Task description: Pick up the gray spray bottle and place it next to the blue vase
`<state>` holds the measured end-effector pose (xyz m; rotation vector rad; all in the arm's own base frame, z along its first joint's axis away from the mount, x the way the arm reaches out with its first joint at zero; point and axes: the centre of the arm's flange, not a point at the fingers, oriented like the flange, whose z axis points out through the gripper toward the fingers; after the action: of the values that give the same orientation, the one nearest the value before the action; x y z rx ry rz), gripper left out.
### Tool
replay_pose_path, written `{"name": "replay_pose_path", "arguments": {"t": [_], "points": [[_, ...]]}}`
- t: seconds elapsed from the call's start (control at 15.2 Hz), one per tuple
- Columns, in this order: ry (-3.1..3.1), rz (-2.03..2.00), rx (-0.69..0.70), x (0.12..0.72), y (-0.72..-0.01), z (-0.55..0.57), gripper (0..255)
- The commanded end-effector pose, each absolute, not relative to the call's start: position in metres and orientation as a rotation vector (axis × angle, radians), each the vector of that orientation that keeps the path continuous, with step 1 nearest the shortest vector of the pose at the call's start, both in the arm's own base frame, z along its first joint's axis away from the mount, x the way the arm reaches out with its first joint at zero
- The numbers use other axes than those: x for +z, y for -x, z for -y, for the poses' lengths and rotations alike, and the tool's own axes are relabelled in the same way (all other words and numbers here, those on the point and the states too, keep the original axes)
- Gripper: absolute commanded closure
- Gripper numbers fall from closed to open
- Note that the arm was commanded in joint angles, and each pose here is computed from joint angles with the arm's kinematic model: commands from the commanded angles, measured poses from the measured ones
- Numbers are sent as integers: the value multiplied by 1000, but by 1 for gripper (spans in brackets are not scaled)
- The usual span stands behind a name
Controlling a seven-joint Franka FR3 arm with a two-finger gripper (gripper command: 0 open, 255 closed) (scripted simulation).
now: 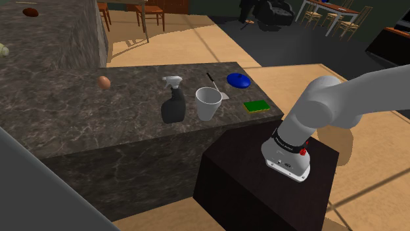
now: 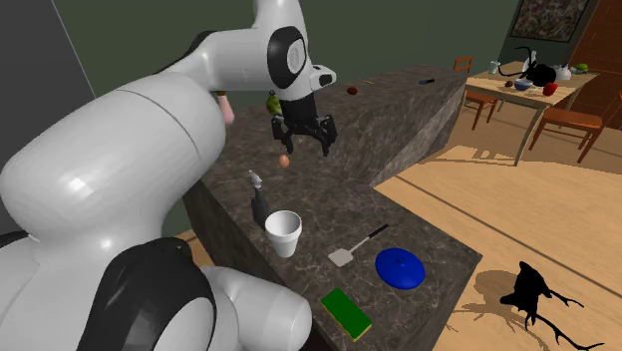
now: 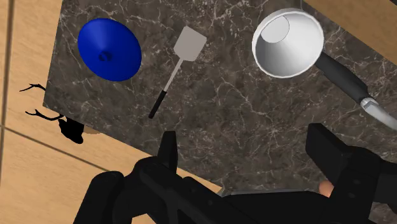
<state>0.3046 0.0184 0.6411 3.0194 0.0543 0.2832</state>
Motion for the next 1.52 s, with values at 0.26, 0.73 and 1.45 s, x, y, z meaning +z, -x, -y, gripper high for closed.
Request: {"name": "replay_pose_path", "arguments": {"t": [0.26,0.73,1.45], "points": [[-3043,-261,245,610,-339,-41,0],[-3051,-630,174,555,-388,-91,0],[-2969,-1213,52,468,-430,-191,0]]}}
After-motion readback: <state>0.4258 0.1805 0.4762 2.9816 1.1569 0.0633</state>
